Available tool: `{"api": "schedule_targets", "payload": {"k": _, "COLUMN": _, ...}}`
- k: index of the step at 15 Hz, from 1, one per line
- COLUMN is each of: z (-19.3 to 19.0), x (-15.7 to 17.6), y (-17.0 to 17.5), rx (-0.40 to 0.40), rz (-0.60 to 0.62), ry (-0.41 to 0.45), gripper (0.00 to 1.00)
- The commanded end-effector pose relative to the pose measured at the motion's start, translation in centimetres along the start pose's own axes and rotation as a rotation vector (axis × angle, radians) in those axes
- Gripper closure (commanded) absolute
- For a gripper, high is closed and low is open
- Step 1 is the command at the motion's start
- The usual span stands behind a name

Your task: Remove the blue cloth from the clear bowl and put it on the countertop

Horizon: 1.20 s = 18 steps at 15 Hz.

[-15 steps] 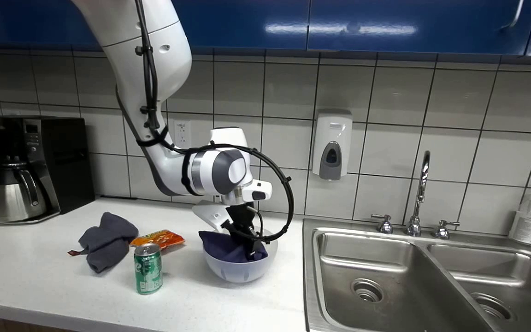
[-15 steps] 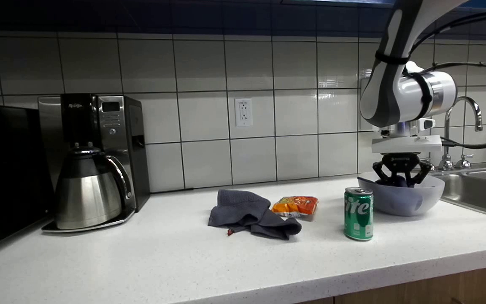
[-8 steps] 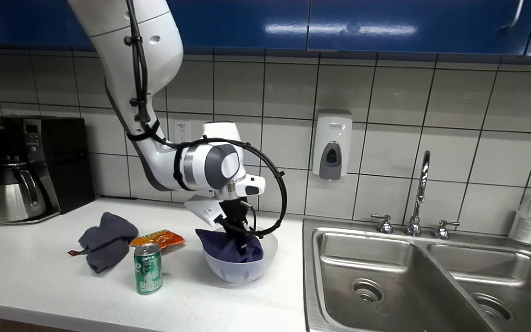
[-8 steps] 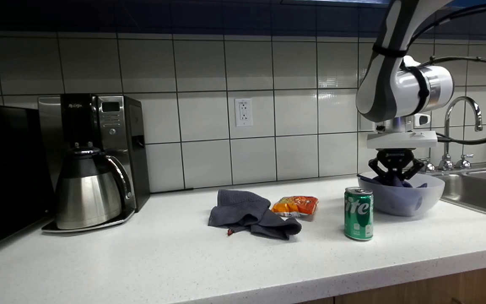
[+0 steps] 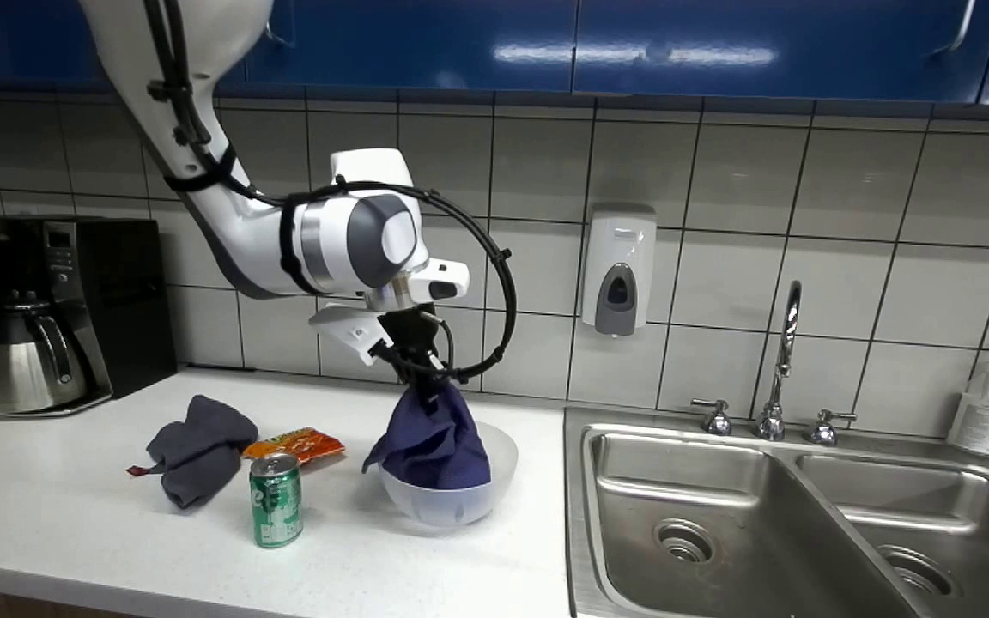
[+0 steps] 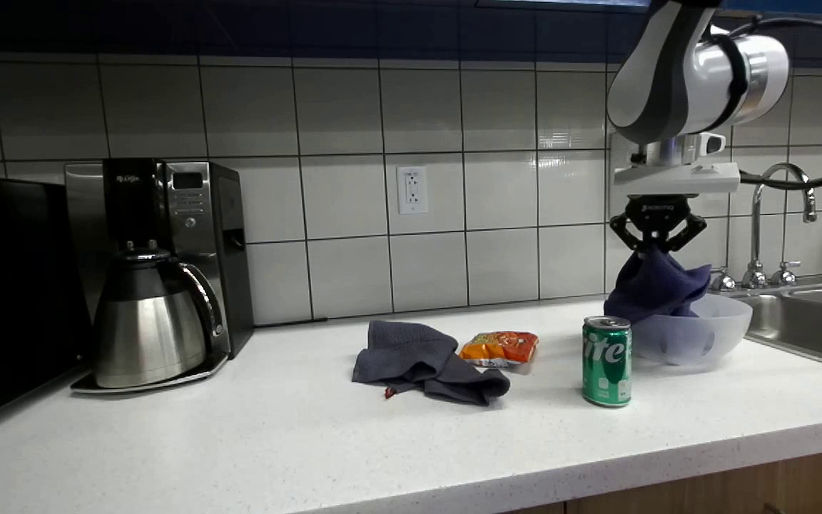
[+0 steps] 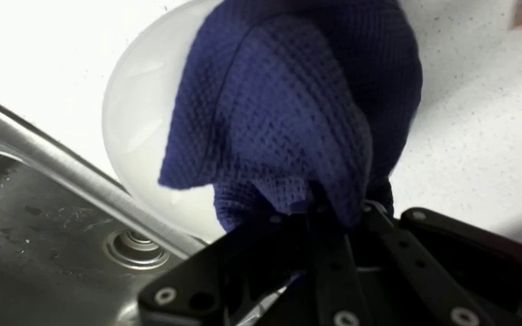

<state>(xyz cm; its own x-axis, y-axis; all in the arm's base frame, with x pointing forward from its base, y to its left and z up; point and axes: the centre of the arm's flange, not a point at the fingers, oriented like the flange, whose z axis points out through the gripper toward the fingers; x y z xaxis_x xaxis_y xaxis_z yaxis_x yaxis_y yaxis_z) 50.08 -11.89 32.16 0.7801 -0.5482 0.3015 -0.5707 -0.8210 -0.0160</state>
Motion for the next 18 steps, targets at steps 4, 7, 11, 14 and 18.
{"api": "schedule_targets", "payload": {"k": 4, "z": -9.4, "x": -2.1, "y": 1.1, "rx": 0.023, "rz": -0.015, "ry": 0.06, "gripper": 0.99}}
{"api": "schedule_targets", "payload": {"k": 7, "z": -11.4, "x": -3.7, "y": 0.3, "rx": 0.039, "rz": -0.037, "ry": 0.054, "gripper": 0.99}}
{"api": "schedule_targets", "payload": {"k": 11, "z": -14.1, "x": -5.8, "y": -1.1, "rx": 0.08, "rz": -0.065, "ry": 0.066, "gripper": 0.99}}
{"api": "schedule_targets", "payload": {"k": 14, "z": -16.4, "x": -6.4, "y": -1.9, "rx": 0.11, "rz": -0.074, "ry": 0.094, "gripper": 0.99}}
{"api": "schedule_targets", "payload": {"k": 18, "z": -18.9, "x": -7.0, "y": -2.9, "rx": 0.15, "rz": -0.099, "ry": 0.129, "gripper": 0.99}}
